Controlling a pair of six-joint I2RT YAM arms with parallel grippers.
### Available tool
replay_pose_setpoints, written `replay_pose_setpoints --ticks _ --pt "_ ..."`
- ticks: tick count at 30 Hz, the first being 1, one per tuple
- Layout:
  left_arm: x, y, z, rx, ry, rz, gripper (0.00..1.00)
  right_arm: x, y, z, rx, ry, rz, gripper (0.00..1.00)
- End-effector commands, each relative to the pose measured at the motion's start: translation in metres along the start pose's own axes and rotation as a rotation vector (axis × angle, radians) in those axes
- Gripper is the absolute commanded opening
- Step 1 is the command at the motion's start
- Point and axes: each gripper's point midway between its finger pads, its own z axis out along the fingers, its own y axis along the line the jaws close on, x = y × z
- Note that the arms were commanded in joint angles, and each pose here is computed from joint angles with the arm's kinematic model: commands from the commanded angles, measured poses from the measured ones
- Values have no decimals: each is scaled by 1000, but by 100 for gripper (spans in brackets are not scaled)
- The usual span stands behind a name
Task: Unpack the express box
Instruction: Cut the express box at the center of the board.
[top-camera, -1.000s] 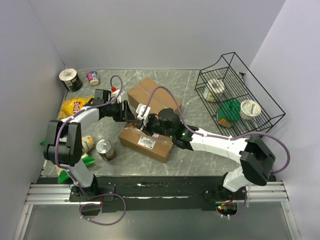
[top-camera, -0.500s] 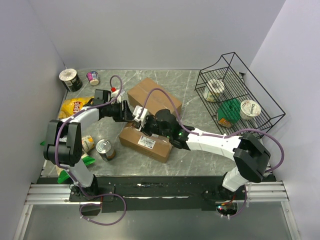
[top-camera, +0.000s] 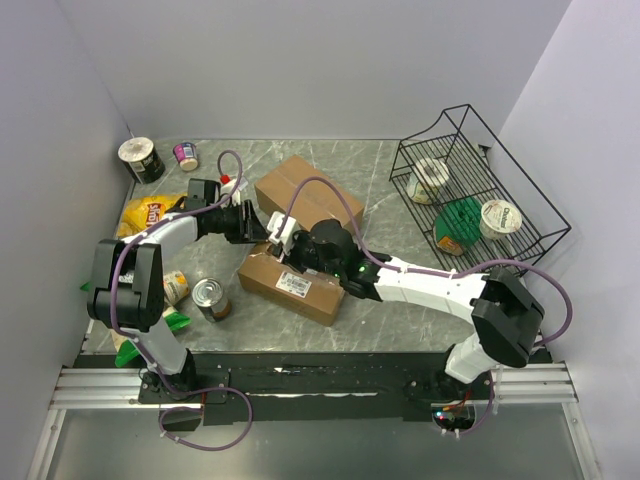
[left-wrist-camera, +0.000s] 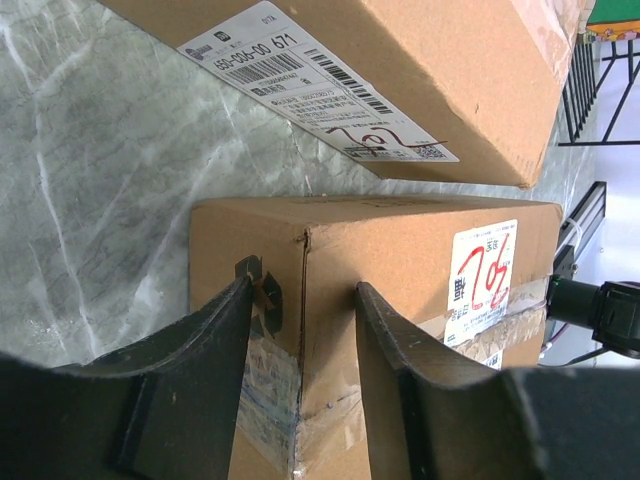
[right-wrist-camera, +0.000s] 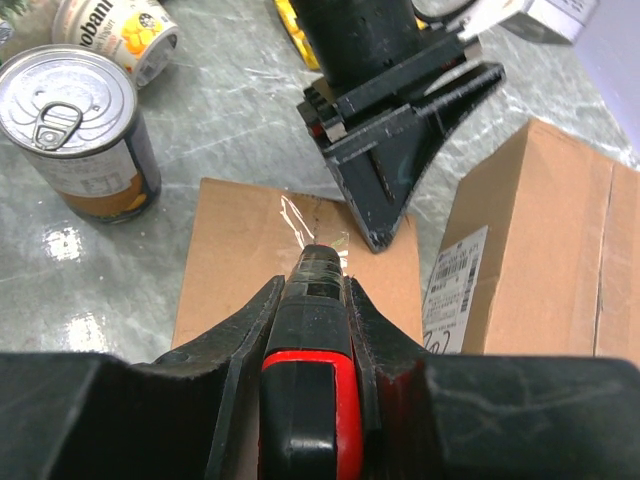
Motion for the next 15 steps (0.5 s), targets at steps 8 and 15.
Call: replay_pose_setpoints --ticks 8,15 --pt "26 42 7 -157 68 -58 44 4 -11 -20 55 89 66 0" --pt "26 45 7 -163 67 -63 41 8 -11 -38 57 142 99 0"
